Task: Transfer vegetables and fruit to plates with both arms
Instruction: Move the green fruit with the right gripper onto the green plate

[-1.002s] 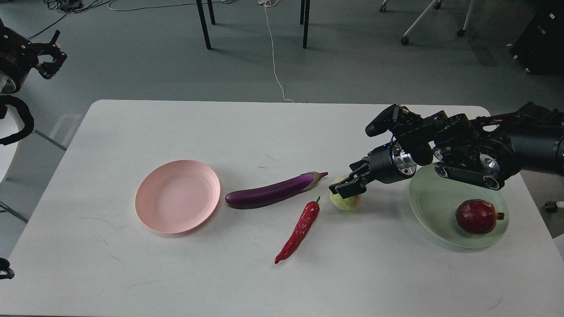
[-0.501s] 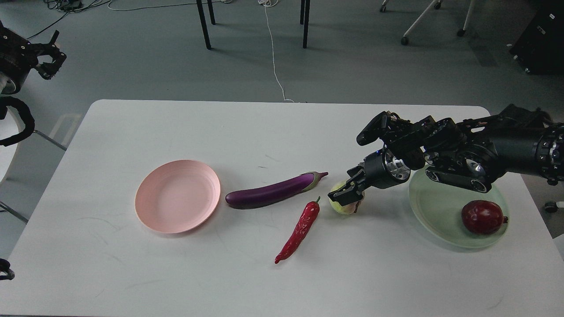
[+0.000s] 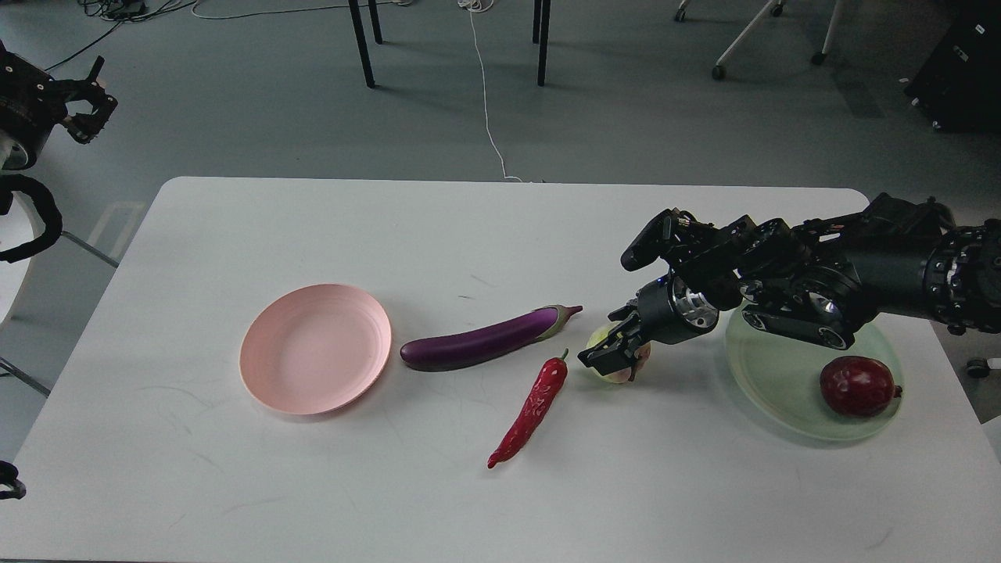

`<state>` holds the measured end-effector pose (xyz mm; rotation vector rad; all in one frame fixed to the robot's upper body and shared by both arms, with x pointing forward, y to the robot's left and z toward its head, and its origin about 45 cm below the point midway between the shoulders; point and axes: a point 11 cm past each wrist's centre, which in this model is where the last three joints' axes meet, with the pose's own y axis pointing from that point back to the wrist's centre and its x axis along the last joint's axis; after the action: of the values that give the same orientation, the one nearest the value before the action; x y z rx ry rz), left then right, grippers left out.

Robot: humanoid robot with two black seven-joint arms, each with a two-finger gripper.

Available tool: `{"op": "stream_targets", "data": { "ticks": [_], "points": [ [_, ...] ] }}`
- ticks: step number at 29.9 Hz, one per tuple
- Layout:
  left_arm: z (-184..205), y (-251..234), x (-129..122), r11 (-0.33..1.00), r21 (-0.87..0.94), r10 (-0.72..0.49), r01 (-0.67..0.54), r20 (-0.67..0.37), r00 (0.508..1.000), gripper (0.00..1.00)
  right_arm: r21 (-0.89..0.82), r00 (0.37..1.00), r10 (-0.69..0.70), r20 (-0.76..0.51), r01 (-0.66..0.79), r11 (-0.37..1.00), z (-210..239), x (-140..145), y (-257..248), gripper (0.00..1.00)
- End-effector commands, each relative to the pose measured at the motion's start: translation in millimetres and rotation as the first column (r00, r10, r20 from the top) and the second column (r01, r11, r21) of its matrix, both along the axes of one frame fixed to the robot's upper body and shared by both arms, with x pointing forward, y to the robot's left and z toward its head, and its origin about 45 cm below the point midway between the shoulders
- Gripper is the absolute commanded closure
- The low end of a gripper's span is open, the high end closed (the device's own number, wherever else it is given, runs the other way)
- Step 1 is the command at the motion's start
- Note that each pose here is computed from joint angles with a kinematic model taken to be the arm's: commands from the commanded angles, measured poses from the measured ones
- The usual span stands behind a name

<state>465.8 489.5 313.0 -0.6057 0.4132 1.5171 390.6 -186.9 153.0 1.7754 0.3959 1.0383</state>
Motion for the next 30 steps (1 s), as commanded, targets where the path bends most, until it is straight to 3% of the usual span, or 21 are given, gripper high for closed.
{"op": "stream_targets", "data": {
  "ticks": [1, 7, 11, 18, 22, 30],
  "points": [
    [0.0, 0.9, -0.3, 1.000, 0.001, 0.002, -0.002, 0.000, 1.000, 0.02, -0.009, 1.000, 0.001, 0.017, -0.001, 1.000, 7.2, 5.0, -2.1, 0.41],
    [1.1, 1.4, -0.3, 1.000, 0.002, 0.003, -0.003, 0.001, 1.000, 0.02, 0.016, 0.990, -0.044, 0.136, 0.043, 0.999, 61.6, 37.4, -18.0, 0.41],
    [2.0, 2.8, -0.8, 1.000, 0.002, 0.006, -0.006, 0.003, 1.000, 0.02, 0.025, 0.981, -0.106, 0.161, 0.103, 0.994, 77.8, 42.7, -47.9, 0.41],
    [2.4, 4.5, -1.7, 1.000, 0.003, 0.007, -0.007, 0.001, 1.000, 0.02, 0.000, 0.947, -0.278, 0.159, 0.281, 0.960, 81.1, 27.3, -143.5, 0.40],
    [3.3, 3.8, -1.2, 1.000, 0.005, 0.004, -0.004, 0.002, 1.000, 0.02, -0.068, 0.945, -0.288, 0.154, 0.301, 0.951, 72.1, 9.1, -182.2, 0.40],
    [4.0, 3.1, -0.8, 1.000, 0.004, 0.002, -0.002, 0.004, 1.000, 0.02, -0.045, 0.949, -0.291, 0.120, 0.298, 0.953, 25.6, -22.0, -198.6, 0.35]
  ]
}}
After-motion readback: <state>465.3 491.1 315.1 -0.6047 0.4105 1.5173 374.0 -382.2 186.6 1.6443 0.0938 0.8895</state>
